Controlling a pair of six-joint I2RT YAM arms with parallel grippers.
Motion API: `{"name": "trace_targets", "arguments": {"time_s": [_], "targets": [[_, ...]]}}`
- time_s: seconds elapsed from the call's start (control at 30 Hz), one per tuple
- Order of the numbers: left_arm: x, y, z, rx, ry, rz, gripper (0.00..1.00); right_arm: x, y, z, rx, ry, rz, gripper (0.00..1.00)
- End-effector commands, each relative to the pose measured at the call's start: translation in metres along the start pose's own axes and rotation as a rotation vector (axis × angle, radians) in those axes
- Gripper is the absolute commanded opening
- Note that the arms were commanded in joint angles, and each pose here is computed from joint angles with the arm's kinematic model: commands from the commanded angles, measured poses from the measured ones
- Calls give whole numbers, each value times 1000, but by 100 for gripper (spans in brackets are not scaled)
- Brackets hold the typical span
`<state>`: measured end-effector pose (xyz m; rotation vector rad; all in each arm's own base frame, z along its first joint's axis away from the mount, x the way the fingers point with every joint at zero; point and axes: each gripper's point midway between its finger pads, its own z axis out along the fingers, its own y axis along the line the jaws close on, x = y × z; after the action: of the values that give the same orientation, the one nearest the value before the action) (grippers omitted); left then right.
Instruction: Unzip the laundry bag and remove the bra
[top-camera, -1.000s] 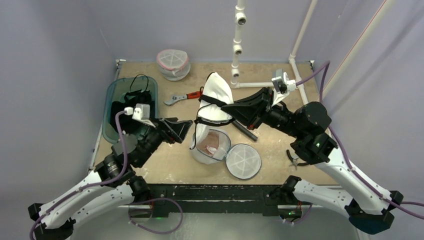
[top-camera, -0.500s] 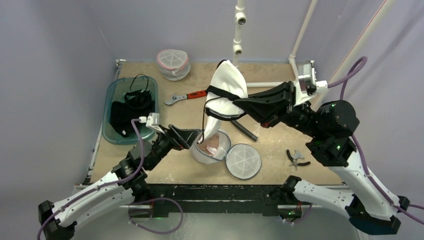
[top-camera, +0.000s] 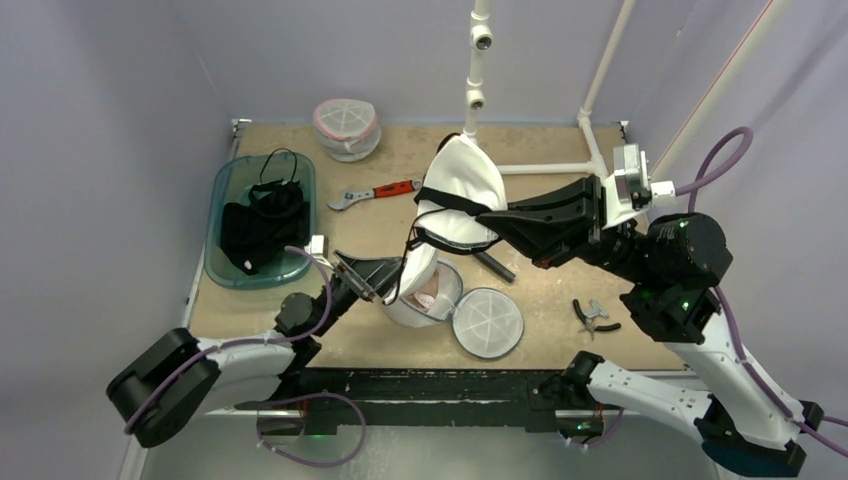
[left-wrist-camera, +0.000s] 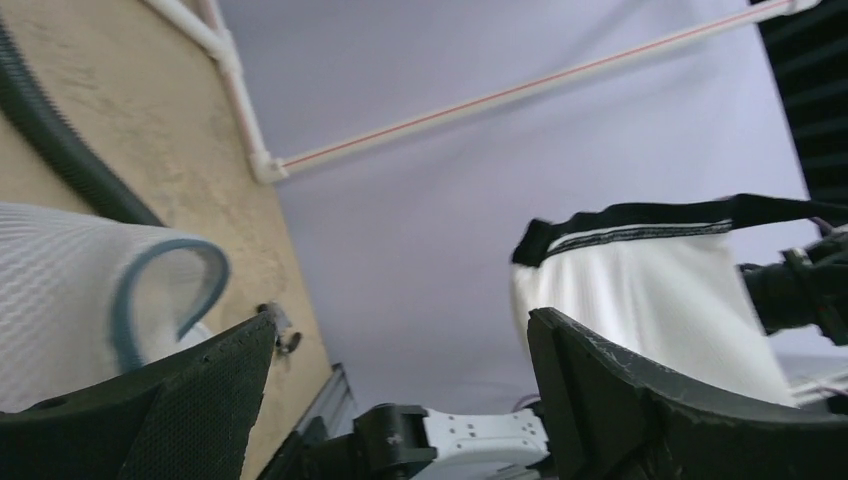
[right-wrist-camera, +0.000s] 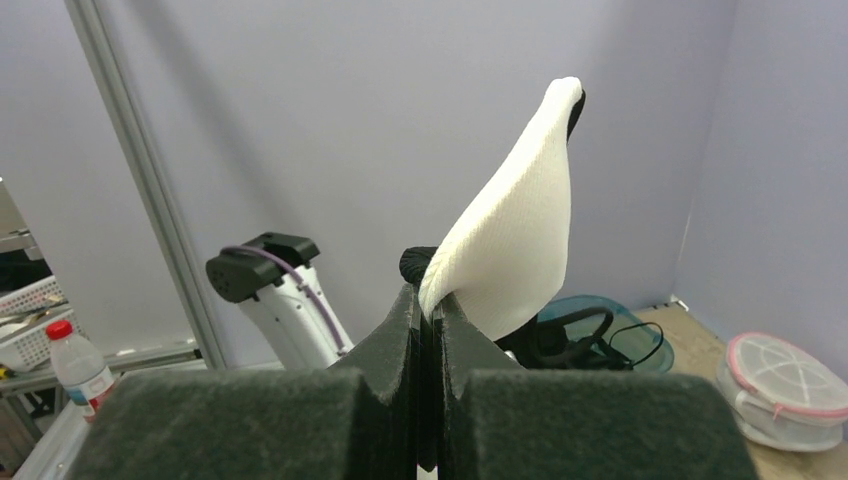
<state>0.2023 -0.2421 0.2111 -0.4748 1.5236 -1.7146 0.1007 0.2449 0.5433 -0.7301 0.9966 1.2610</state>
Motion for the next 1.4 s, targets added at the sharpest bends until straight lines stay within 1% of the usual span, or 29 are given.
{"name": "trace_targets", "arguments": {"time_s": [0.0,0.23,0.43,0.5,0.57,0.6,0.63,0.7,0.8,0.93,1.13,1.23,1.37], "targets": [[-10,-100,-8,413,3,-78,95,-20,11,-7,-34,-74,-47,0],[-18,-110,-7,440,-13,-85,97,-18,10,-11,-23,-75,-63,0],[-11,-129,5,444,46,-20,97,-2,6,-7,-34,-52,-51,0],[-13,-123,10,395,35,31,97,3,5,-5,-40,-41,-46,0],[-17,-115,17,315,18,121,97,9,4,-5,-44,-28,-42,0],[-21,-109,21,250,8,186,96,14,3,-5,-40,-14,-36,0],[-29,-111,23,194,-19,257,96,21,0,-7,-30,3,-28,0],[-48,-99,25,4,-66,400,97,36,-4,-11,-12,31,-10,0],[-79,-93,12,-163,-169,532,98,69,-10,-13,-12,81,38,0],[-95,-87,-1,-260,-226,562,97,93,-14,-4,-47,100,69,0],[-103,-77,-14,-334,-252,577,97,93,-20,19,-96,95,54,0],[-106,-75,-19,-353,-263,587,97,97,-28,20,-61,111,45,0],[-103,-61,-20,-403,-239,591,97,127,-45,3,48,157,75,0]]}}
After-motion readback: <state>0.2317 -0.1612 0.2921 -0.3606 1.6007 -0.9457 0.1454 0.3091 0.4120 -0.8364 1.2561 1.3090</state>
